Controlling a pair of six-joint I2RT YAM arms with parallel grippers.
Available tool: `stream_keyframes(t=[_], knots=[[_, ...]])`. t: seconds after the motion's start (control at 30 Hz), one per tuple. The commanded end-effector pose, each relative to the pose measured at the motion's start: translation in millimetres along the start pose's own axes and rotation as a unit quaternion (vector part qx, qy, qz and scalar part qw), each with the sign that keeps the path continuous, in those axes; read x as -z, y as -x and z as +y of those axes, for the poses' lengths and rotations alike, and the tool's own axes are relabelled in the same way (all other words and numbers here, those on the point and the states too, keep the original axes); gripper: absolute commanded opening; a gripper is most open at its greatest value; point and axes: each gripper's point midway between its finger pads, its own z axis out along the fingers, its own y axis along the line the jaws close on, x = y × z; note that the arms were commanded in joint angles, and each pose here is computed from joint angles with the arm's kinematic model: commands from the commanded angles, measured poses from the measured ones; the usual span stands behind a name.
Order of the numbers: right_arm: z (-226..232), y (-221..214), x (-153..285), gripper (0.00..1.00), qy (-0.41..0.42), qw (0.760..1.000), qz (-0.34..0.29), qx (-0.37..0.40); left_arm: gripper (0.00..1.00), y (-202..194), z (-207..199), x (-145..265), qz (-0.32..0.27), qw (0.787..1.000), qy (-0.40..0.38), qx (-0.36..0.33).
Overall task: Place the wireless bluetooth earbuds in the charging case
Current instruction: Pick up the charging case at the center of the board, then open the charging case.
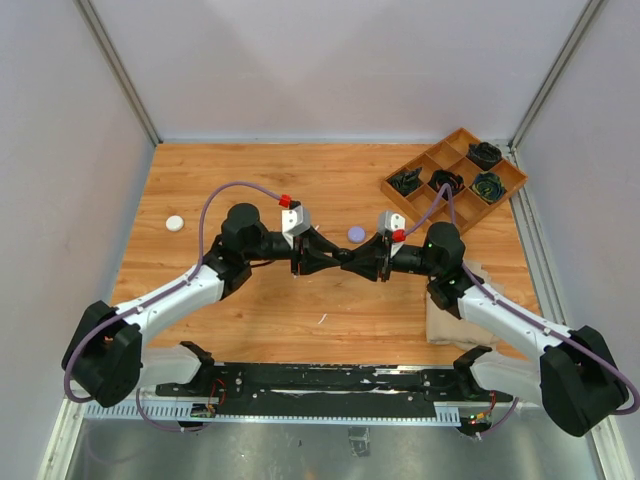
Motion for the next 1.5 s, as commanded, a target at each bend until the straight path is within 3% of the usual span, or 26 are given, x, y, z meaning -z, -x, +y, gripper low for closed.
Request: stream_keyframes(t=[0.0,0.2,0.5,1.47], knots=[[-2.3,4.1,4.2,0.01,-0.013,1.000,-0.013,0.009,0.46,13.0,6.6,4.9,-0.022,0.999,0.031,-0.016],[-1.1,7.5,4.9,0.01,-0.012,1.000,-0.017,0.011,0.62,12.5,12.0,4.2,-0.023,0.999,0.045,-0.009],[1.2,6.9,5.2,0.01,-0.007,1.000,-0.016,0.009,0.71,11.8,23.4,1.7,-0.023,0.997,0.070,0.008],[3.9,4.0,6.6,0.01,-0.005,1.000,-0.012,0.003,0.75,46.1,40.7,17.0,-0.070,0.985,0.156,0.002]])
